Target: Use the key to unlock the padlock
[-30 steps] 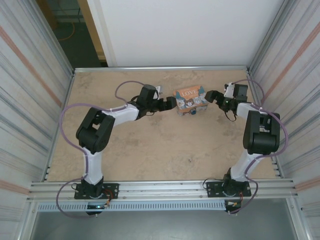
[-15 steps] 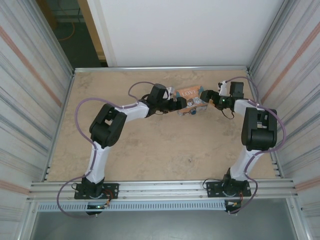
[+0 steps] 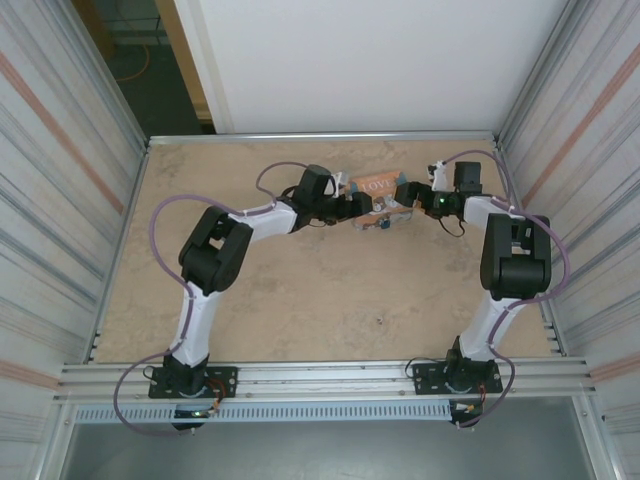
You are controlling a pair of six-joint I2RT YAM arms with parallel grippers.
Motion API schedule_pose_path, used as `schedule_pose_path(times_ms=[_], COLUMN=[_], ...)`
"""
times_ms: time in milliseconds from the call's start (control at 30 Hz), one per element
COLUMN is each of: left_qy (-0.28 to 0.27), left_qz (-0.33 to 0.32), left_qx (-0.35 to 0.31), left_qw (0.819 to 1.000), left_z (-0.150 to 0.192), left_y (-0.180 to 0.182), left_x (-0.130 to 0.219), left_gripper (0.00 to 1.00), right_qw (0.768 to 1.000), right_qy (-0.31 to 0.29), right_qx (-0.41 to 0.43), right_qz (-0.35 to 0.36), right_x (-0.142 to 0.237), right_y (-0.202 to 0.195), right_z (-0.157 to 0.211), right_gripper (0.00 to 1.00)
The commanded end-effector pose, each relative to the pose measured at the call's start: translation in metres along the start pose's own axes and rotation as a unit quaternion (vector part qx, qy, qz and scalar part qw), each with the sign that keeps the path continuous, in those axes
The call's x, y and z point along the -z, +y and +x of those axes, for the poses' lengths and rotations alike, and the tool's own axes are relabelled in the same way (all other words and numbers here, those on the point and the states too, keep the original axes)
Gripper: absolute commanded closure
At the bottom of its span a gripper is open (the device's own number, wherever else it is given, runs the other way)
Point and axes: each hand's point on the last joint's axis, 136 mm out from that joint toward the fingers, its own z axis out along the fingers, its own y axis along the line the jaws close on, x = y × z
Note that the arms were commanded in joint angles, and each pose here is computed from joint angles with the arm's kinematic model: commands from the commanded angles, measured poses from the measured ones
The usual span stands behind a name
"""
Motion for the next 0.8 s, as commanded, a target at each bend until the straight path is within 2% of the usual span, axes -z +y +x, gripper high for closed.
schedule_pose_path(times_ms=[0,767], left_qy=[-0.016,-0.07], left_qz=[0.032,-0.041], left_qx=[-0.019,0.001], left_qw=[0.999,0.997], left_z=[-0.011,-0.018], left_y=[-0.023,0.034], left_x=[0.016,0.103], left_gripper=[0.06,0.09], right_qw=[0.998,0.985], right_qy=[0.039,0.142], right_qx=[0.017,0.048], right_qz=[-0.047,-0.087], right_x=[-0.004,-0.041], right_y=[0.041,0.139], right_z=[0.021,0.115], right_gripper=[0.0,0.01])
